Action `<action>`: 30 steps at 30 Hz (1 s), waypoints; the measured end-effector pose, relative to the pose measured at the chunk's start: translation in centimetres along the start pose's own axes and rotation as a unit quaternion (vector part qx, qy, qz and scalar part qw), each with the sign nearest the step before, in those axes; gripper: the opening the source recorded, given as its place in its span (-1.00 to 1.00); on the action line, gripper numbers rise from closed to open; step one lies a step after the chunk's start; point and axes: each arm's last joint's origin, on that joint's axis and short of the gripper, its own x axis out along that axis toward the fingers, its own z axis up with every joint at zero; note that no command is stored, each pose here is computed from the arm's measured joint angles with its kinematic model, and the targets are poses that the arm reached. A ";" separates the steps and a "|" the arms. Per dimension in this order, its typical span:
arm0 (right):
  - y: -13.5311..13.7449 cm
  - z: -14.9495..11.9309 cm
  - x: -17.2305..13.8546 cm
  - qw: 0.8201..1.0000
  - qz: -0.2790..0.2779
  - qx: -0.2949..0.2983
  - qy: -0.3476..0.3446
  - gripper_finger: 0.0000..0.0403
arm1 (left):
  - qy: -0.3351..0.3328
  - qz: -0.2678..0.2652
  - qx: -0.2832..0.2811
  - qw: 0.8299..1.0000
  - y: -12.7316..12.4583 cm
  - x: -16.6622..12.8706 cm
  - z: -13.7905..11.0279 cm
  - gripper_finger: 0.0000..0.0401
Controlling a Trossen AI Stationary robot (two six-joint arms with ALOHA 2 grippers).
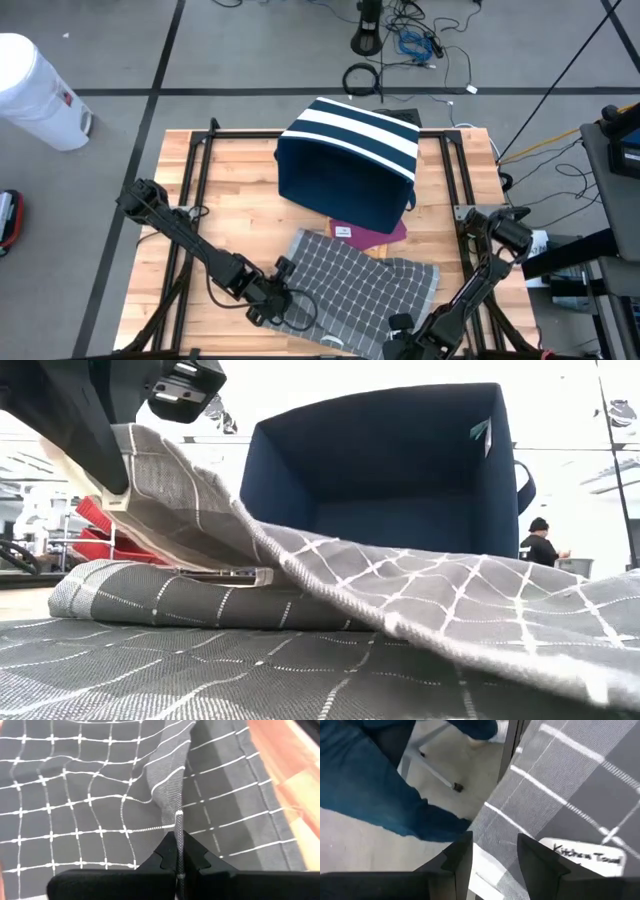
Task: Fold towel
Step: Fold the gray towel
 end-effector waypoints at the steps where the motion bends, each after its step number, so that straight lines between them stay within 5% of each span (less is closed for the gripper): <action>1: -0.1 -0.1 0.2 1.000 0.000 0.000 0.007 -0.30 | -0.001 -0.003 0.001 1.000 0.0 0.0 0.0 -1.00; 11: 0.1 -0.2 0.5 1.000 0.004 -0.002 0.003 -0.30 | -0.001 -0.030 -0.006 1.000 0.4 0.1 0.0 -1.00; 21: 0.8 0.0 0.4 0.999 0.026 -0.002 -0.019 -0.30 | 0.050 -0.084 -0.006 0.995 0.2 3.7 -0.9 -1.00; 30: -0.2 -0.4 0.4 0.999 -0.036 -0.018 -0.010 -0.30 | 0.044 -0.076 0.002 0.996 0.3 3.7 -0.8 -1.00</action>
